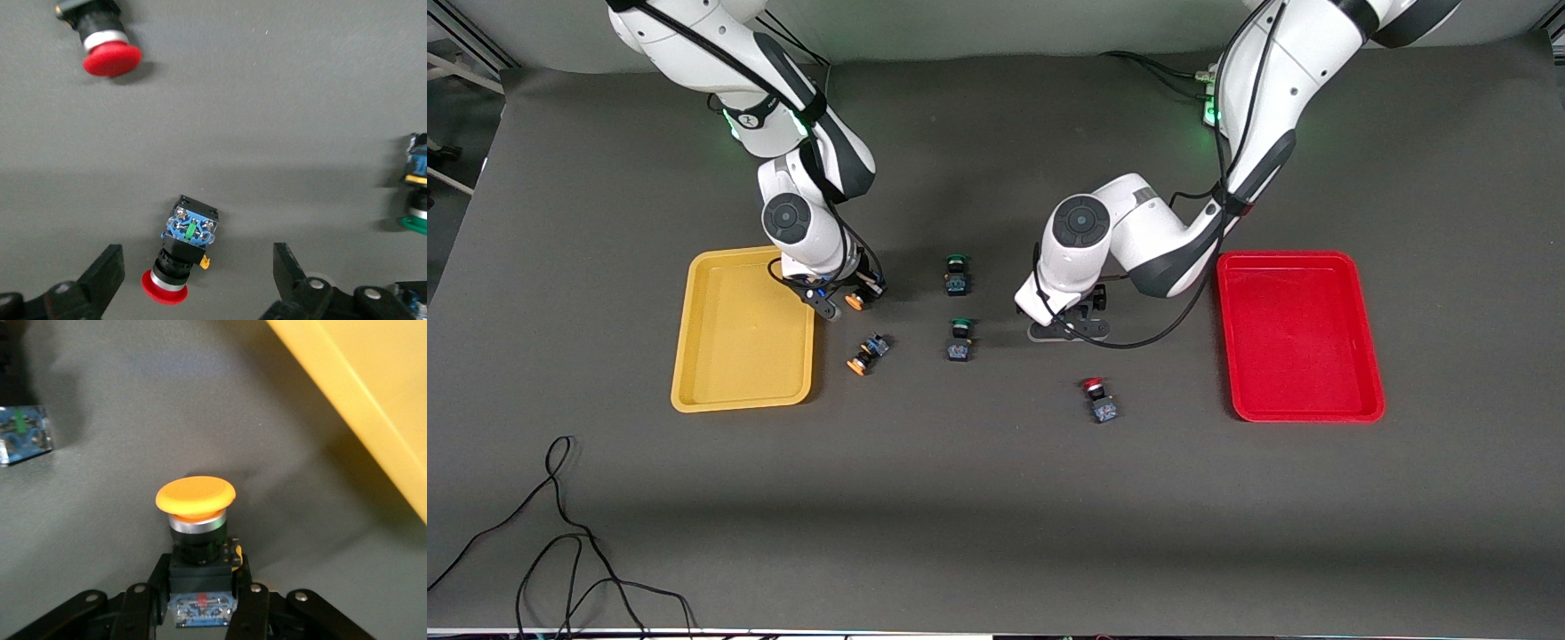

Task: Place red and yellow buttons in trays
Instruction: 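Place the yellow button in the yellow tray with the right gripper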

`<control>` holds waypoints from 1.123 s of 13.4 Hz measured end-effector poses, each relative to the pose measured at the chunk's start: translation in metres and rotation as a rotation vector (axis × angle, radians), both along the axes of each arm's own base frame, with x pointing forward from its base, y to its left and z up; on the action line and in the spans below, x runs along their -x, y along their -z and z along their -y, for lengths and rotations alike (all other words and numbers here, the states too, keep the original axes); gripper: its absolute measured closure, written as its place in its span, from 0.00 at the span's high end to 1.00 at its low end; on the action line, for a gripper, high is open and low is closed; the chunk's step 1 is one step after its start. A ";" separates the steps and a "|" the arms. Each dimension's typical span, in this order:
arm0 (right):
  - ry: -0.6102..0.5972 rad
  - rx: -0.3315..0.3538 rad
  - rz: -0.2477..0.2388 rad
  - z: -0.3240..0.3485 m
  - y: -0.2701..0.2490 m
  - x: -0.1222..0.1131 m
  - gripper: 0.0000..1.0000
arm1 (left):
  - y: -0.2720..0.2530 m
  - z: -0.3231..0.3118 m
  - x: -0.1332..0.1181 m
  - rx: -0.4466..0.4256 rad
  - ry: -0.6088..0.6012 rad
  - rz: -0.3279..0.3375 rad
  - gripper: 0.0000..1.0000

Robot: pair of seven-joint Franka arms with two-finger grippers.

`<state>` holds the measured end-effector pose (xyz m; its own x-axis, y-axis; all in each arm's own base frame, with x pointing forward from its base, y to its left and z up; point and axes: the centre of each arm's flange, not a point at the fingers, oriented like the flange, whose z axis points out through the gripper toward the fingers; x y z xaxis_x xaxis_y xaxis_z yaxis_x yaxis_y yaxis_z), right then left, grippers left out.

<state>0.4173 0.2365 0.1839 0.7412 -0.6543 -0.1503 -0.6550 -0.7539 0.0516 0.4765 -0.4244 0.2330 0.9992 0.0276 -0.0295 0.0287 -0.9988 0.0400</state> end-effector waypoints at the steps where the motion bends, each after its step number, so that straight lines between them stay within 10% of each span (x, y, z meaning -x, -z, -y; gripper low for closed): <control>1: 0.004 0.001 -0.012 0.002 -0.014 -0.005 0.41 | 0.004 0.000 0.003 0.006 0.008 0.006 0.99; 8: -0.001 -0.063 -0.093 0.177 -0.106 -0.031 0.41 | 0.042 -0.010 0.022 0.042 -0.003 0.002 0.96; 15: -0.031 -0.026 -0.117 0.244 -0.028 -0.005 0.47 | 0.051 -0.006 0.026 0.054 -0.020 0.010 0.47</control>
